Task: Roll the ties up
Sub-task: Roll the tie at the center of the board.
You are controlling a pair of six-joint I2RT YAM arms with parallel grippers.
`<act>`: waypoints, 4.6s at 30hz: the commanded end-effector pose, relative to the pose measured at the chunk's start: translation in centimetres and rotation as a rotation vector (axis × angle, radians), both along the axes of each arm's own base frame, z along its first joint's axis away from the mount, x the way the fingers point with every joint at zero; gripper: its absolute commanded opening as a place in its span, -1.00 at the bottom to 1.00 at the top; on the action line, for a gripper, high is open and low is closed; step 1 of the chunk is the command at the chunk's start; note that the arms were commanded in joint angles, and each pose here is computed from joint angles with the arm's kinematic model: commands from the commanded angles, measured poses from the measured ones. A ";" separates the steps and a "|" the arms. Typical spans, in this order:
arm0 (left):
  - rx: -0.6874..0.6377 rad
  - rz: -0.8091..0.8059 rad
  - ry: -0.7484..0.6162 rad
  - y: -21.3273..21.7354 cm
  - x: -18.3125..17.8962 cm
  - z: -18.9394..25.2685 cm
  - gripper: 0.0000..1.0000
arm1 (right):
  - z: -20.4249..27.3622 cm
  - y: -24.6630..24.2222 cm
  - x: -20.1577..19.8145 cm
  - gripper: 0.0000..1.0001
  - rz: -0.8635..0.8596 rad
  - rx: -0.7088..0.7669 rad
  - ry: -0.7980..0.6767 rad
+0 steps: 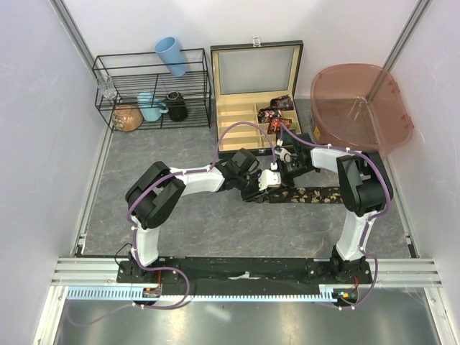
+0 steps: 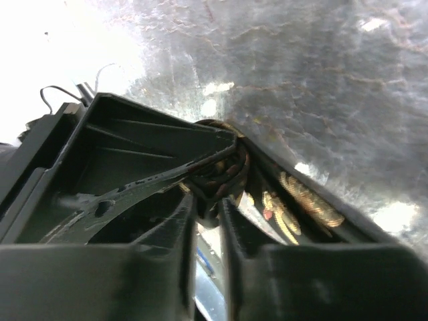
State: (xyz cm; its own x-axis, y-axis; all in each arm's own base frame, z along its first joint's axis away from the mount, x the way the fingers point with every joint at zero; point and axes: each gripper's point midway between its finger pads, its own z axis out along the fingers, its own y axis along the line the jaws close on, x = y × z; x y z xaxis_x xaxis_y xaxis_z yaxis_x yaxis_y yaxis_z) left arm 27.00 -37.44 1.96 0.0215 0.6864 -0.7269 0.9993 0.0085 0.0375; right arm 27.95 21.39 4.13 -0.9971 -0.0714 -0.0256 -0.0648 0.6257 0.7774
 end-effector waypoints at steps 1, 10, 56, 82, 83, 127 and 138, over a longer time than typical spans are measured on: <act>0.156 0.007 0.038 2.8 -0.9 -4.1 -0.73 | -1.2 -0.3 0.1 -0.77 0.009 -0.038 -0.021; 0.010 0.040 0.080 0.9 0.1 -0.6 0.02 | -3.5 -3.2 0.0 -1.00 0.004 -0.196 -0.037; -0.135 0.195 0.140 0.2 -0.4 -2.5 -0.96 | 0.4 -6.7 3.0 -0.27 0.035 -0.263 -0.134; -0.216 0.069 0.017 -1.0 1.8 3.5 -0.96 | -7.1 -10.2 -0.6 -0.54 -0.056 -0.479 0.055; -0.220 0.054 0.009 -1.1 1.7 3.7 -0.96 | -7.1 -10.3 -0.5 -0.54 -0.060 -0.485 0.054; 0.311 -0.033 -0.038 2.5 -1.2 -4.7 -0.81 | 2.1 -2.8 1.1 0.22 -0.072 -0.011 -0.046; 0.308 -0.040 -0.036 2.5 -1.4 -4.6 -0.77 | -1.7 -2.6 0.3 -0.31 -0.033 -0.104 -0.026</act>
State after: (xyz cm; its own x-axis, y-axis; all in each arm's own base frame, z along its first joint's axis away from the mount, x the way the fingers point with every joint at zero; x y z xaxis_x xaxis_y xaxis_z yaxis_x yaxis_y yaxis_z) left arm 27.61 -38.92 2.43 0.1101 0.7607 -0.6397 0.9886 -0.0171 0.1499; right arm 28.12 19.47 4.28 -0.9989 -0.0342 -0.0326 -0.0471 0.6657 0.7447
